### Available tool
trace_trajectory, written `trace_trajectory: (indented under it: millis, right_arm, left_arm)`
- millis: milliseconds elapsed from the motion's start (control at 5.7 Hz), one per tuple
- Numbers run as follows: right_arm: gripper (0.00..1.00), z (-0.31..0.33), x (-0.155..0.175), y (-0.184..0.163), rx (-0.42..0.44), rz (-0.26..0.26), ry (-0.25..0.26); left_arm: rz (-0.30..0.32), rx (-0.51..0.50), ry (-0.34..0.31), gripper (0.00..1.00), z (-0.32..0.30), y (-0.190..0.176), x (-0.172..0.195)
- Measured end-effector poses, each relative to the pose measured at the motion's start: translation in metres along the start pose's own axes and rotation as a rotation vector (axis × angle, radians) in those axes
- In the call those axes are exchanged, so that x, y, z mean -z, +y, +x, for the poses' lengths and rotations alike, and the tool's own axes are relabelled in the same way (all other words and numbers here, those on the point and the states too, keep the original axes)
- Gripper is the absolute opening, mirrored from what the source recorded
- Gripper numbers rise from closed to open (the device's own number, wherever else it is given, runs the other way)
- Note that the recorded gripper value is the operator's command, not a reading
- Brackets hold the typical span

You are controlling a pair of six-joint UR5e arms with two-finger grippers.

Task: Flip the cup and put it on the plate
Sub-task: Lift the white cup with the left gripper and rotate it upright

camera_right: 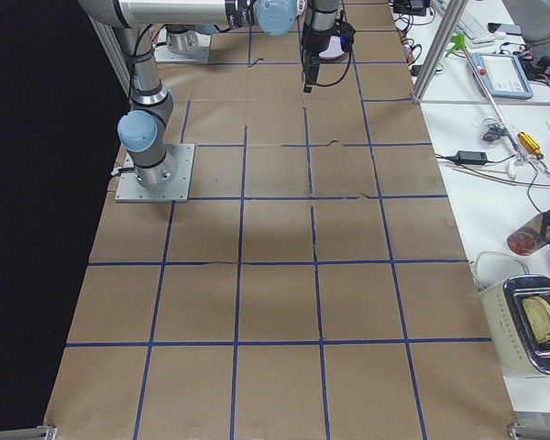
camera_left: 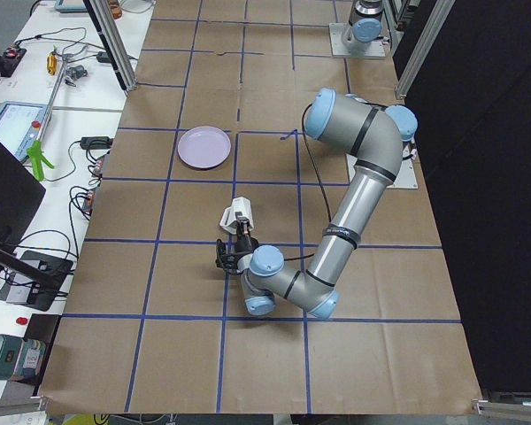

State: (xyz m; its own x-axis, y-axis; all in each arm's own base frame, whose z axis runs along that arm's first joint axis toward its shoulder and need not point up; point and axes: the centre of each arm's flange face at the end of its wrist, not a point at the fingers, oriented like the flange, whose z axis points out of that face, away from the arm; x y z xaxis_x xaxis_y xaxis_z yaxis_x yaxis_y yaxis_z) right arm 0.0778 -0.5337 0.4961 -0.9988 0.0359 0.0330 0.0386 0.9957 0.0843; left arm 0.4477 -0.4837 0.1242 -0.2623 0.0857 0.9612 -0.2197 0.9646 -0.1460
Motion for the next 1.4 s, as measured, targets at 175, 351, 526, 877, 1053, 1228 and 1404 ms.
trace_trajectory:
  millis: [175, 351, 526, 877, 1053, 1228, 1404]
  right_arm:
    - [1.0, 0.0, 0.0, 0.0, 0.0, 0.0, 0.0]
    - [1.0, 0.0, 0.0, 0.0, 0.0, 0.0, 0.0]
    - [1.0, 0.0, 0.0, 0.0, 0.0, 0.0, 0.0]
    - [1.0, 0.0, 0.0, 0.0, 0.0, 0.0, 0.0]
    - [1.0, 0.0, 0.0, 0.0, 0.0, 0.0, 0.0]
    - [1.0, 0.0, 0.0, 0.0, 0.0, 0.0, 0.0]
    - [1.0, 0.0, 0.0, 0.0, 0.0, 0.0, 0.0]
  left_arm:
    - [0.011, 0.033, -0.007, 0.0, 0.018, -0.003, 0.004]
    - [0.023, 0.089, -0.051, 0.0, 0.064, -0.01, 0.014]
    - [0.042, 0.147, -0.119, 0.0, 0.128, -0.015, 0.025]
    - [0.069, 0.187, -0.251, 0.0, 0.231, -0.019, 0.027]
    - [0.031, 0.164, -0.366, 0.0, 0.267, -0.03, 0.01]
    - [-0.046, 0.132, -0.544, 0.0, 0.302, -0.055, -0.03]
    - [-0.102, 0.094, -0.728, 0.0, 0.334, -0.085, -0.088]
